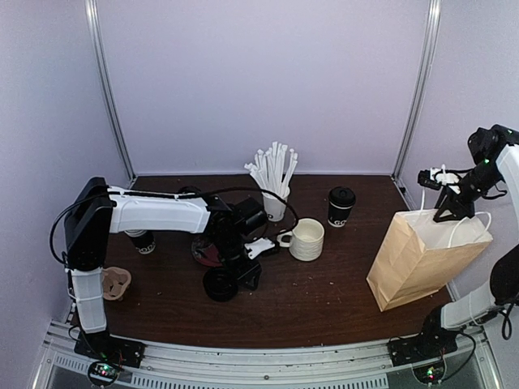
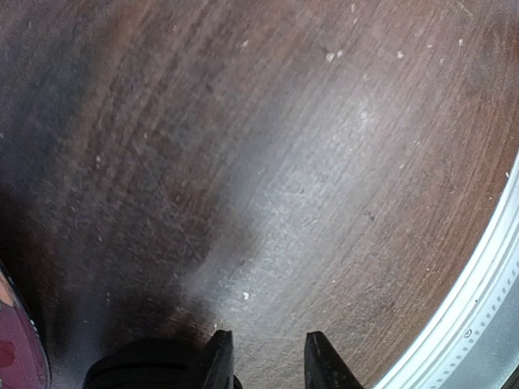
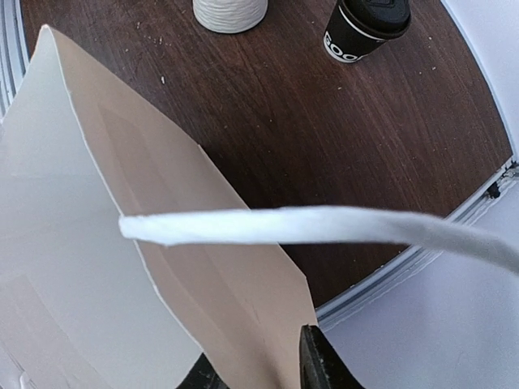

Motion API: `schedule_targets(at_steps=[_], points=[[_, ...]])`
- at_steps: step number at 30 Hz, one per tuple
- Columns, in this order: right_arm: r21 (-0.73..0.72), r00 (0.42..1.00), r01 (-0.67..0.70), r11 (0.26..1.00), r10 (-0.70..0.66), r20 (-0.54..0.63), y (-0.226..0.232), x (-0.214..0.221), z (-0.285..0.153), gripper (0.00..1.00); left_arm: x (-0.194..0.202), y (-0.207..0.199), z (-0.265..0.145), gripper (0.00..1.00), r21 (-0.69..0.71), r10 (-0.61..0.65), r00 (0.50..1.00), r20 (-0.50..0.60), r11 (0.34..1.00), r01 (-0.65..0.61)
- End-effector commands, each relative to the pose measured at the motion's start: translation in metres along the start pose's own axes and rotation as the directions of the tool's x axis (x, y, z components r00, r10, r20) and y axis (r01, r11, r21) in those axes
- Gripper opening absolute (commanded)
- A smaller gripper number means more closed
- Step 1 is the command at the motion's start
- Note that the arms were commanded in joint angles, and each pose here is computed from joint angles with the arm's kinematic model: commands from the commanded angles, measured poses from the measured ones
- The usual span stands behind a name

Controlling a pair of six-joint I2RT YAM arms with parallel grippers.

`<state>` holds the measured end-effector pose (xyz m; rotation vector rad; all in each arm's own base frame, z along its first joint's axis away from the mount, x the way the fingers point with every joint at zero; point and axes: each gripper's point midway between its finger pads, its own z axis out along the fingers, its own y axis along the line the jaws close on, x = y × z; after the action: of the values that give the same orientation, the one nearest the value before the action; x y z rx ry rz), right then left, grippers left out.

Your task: Pack the takeout coffee

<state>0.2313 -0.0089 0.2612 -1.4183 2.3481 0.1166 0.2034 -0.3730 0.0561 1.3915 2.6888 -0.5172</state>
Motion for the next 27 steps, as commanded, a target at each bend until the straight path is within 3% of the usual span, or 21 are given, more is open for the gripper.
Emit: schedule_targets(at_steps=[1, 6, 14, 19, 27], points=[[-0.041, 0.999, 0.015, 0.999, -0.013, 0.042, 0.014, -0.006, -0.001, 0.24, 0.021, 0.007, 0.01, 0.29, -0.008, -0.007, 0.998, -0.068, 1.0, 0.007], [-0.069, 0.997, 0.012, 0.998, -0.007, 0.072, 0.017, -0.013, -0.005, 0.13, 0.037, 0.022, 0.014, 0.25, -0.091, -0.033, 0.992, -0.125, 0.996, 0.022], [-0.127, 0.994, 0.037, 0.991, -0.023, 0.107, 0.042, -0.031, -0.003, 0.1, 0.074, 0.048, 0.006, 0.24, -0.246, -0.076, 0.971, -0.227, 0.969, 0.018], [-0.152, 0.991, 0.086, 0.985, -0.069, 0.11, 0.064, -0.044, 0.002, 0.01, 0.099, 0.072, -0.005, 0.24, -0.34, -0.127, 0.954, -0.271, 0.94, 0.029], [-0.195, 0.977, 0.158, 0.968, -0.124, 0.176, 0.094, -0.078, 0.0, 0.0, 0.123, 0.113, -0.026, 0.24, -0.433, -0.221, 0.939, -0.262, 0.897, 0.09]])
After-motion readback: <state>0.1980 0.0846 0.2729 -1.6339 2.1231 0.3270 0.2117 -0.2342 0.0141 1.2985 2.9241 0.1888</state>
